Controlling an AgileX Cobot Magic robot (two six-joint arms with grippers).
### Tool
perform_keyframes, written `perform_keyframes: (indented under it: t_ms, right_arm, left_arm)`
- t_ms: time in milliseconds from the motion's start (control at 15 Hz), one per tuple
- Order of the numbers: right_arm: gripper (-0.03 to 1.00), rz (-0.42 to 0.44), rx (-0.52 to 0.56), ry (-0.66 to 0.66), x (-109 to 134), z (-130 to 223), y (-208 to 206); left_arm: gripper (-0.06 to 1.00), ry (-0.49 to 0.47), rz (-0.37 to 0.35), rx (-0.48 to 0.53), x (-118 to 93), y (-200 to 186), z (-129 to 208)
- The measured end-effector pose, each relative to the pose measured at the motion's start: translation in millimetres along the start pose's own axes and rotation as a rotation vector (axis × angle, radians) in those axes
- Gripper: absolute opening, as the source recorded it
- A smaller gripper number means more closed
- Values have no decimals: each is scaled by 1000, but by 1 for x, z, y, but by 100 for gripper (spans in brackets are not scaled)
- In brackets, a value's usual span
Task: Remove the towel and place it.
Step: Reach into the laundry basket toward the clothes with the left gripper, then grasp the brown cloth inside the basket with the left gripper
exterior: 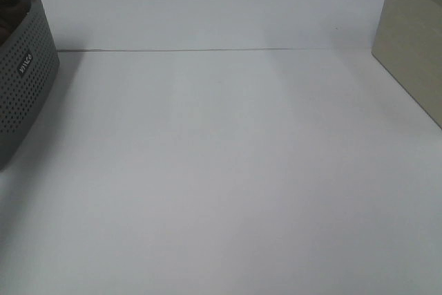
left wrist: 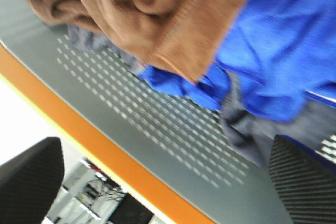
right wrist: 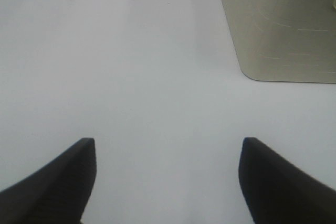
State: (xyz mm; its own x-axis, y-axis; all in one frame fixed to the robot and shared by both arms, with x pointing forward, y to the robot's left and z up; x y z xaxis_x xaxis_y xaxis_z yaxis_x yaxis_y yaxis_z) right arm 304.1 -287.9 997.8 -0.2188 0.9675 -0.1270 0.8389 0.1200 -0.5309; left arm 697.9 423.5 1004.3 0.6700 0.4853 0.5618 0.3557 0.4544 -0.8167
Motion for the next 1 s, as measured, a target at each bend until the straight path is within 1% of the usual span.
perform_keyframes:
  t_ms: [67, 133, 200, 267, 400, 467, 600, 867, 1000]
  right_arm:
    - [73, 0, 0, 0, 0, 0, 0]
    - [73, 0, 0, 0, 0, 0, 0]
    - [73, 0, 0, 0, 0, 0, 0]
    - [73, 0, 0, 0, 0, 0, 0]
    - [73, 0, 0, 0, 0, 0, 0]
    - [73, 0, 0, 0, 0, 0, 0]
    - [73, 0, 0, 0, 0, 0, 0]
    - [73, 0, 0, 0, 0, 0, 0]
    - [73, 0, 0, 0, 0, 0, 0]
  left_arm:
    - [99, 18, -7, -3, 6, 11, -9]
    - [99, 18, -7, -3, 6, 11, -9]
    - [99, 50, 3, 3, 11, 29, -21]
    - [99, 66, 14, 1, 10, 37, -25]
    - [99, 108, 52, -3, 2, 55, -30]
    - [99, 111, 71, -3, -1, 64, -30]
    - [99, 111, 87, -2, -3, 78, -26]
    - [99, 136, 169, -55, -17, 101, -27]
    - [95, 145, 189, -54, -23, 109, -28]
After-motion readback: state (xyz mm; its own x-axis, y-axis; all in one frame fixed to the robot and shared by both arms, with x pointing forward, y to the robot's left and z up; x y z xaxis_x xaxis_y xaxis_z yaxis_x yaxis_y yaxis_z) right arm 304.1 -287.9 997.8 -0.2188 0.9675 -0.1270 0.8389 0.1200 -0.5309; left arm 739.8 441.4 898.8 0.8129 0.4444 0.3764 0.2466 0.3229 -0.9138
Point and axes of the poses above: a point on each arm's last joint axis where the gripper is mounted, y pointing out along that axis toward the gripper, x along the wrist's bending axis when the last joint is at zero, z = x × y, the point moved 9 cm from there along y, pointing out along that axis toward the gripper, and after that the axes turned 7 degrees about -y, right-handed, at the moved point
